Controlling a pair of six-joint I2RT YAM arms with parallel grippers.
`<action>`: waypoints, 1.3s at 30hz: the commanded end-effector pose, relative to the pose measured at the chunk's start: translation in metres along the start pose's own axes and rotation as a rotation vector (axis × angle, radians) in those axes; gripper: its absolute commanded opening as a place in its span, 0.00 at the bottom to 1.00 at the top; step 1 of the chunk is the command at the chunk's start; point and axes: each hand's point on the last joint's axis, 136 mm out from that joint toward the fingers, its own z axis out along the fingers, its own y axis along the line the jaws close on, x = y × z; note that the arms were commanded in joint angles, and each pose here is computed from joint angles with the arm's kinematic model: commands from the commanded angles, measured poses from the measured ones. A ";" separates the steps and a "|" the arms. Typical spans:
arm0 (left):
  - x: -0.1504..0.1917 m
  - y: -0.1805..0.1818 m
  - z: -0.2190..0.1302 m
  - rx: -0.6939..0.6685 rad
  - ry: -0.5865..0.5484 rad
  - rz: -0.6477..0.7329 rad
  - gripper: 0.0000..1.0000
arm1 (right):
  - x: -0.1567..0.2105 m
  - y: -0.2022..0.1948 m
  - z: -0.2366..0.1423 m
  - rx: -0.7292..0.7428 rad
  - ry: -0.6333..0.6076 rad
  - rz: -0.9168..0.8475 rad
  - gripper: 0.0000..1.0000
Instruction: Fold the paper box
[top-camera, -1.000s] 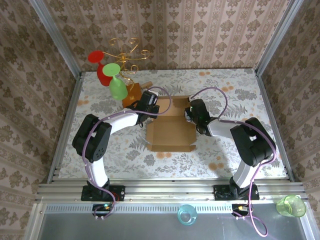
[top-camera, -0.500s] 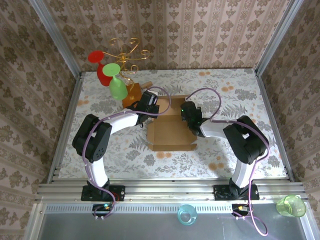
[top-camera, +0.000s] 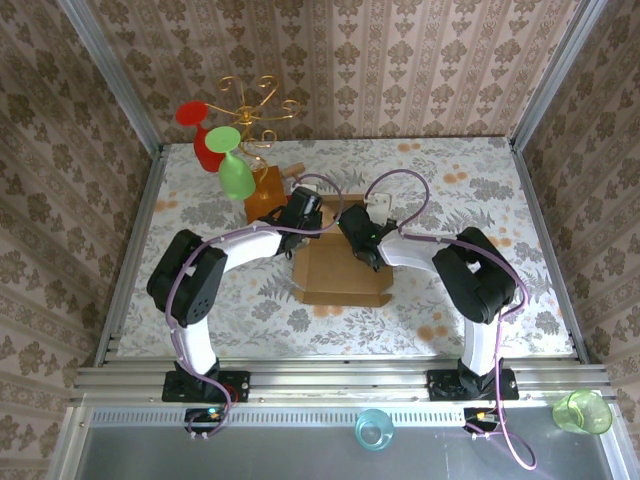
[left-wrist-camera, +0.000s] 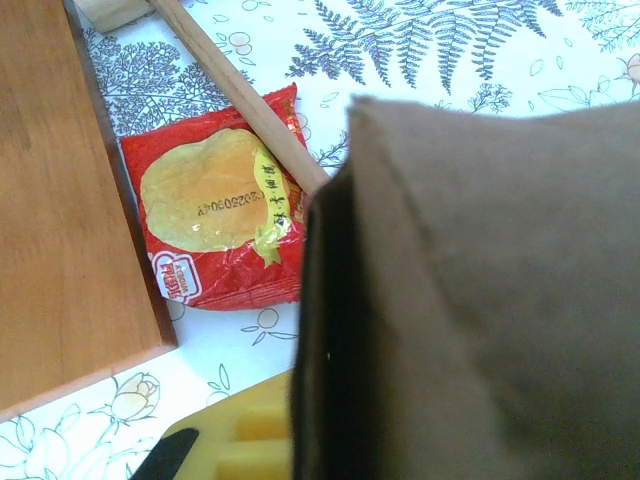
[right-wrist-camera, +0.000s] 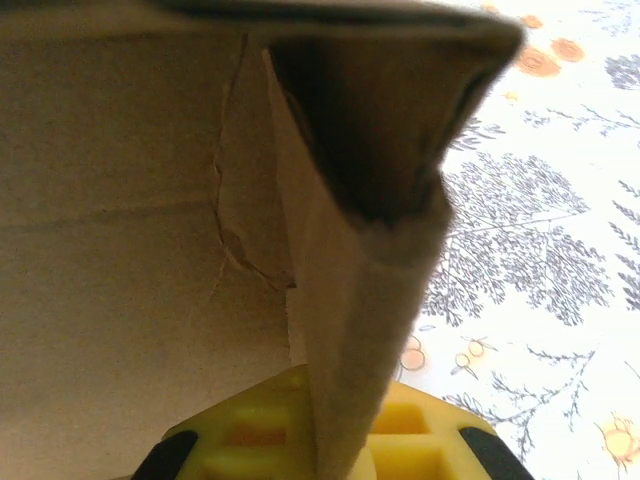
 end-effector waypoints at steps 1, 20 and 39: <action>0.042 0.034 0.004 -0.148 0.109 -0.043 0.00 | 0.015 -0.043 0.004 0.222 -0.005 -0.084 0.00; 0.029 0.028 0.000 0.019 0.072 -0.036 0.36 | 0.029 -0.019 0.008 0.058 0.006 -0.162 0.00; 0.001 0.013 -0.014 0.143 -0.066 0.011 0.61 | 0.032 -0.014 0.017 -0.012 0.047 -0.166 0.00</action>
